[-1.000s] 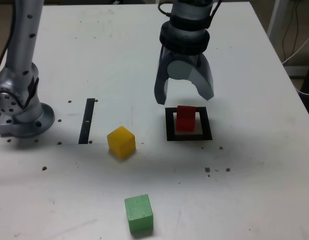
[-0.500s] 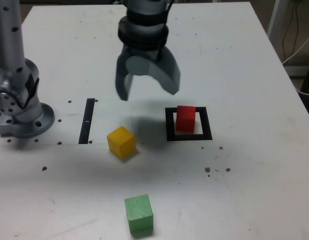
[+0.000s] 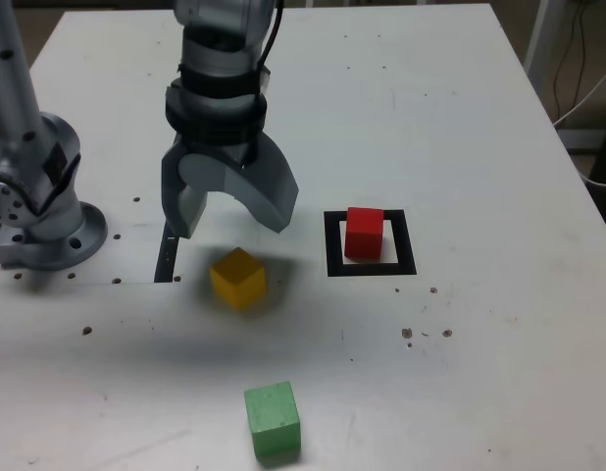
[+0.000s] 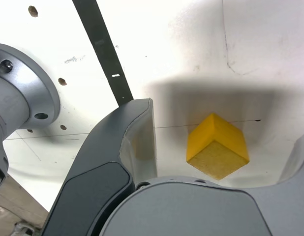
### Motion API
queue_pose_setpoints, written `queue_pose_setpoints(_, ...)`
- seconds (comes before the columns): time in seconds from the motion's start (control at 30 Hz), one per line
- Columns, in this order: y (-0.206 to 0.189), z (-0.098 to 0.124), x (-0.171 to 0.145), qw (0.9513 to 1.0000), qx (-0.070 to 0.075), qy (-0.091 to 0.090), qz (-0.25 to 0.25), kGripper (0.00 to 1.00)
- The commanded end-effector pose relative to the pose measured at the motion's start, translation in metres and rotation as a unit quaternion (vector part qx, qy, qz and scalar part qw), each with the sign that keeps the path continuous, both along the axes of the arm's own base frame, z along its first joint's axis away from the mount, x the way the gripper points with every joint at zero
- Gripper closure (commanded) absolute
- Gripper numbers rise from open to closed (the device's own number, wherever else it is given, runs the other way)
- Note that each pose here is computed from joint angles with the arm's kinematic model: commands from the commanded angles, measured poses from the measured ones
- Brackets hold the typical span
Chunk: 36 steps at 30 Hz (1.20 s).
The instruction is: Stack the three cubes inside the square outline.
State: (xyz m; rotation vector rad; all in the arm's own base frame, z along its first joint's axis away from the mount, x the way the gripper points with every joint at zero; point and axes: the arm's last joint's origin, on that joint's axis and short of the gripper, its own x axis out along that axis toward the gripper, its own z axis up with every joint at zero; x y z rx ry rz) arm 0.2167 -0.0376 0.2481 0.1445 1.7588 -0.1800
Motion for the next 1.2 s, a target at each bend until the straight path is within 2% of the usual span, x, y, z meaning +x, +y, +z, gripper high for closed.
queue_pose_setpoints(0.0,-0.001,0.001,0.000,1.0000,-0.001,-0.003,-0.001,0.01)
queue_pose_setpoints(0.23,-0.005,0.003,0.001,0.9999,0.002,-0.007,-0.011,0.00)
queue_pose_setpoints(0.4,-0.014,0.005,0.000,0.9981,0.013,-0.009,-0.059,0.00)
queue_pose_setpoints(0.53,-0.019,0.004,-0.003,0.9927,0.016,-0.005,-0.119,0.00)
queue_pose_setpoints(0.7,-0.028,0.003,-0.007,0.9808,0.017,-0.003,-0.194,0.00)
queue_pose_setpoints(0.83,-0.033,0.003,-0.009,0.9736,0.024,-0.006,-0.227,0.00)
queue_pose_setpoints(0.93,-0.034,0.002,-0.010,0.9706,0.026,-0.006,-0.239,0.00)
queue_pose_setpoints(1.17,-0.036,0.001,-0.009,0.9692,0.030,-0.007,-0.244,0.00)
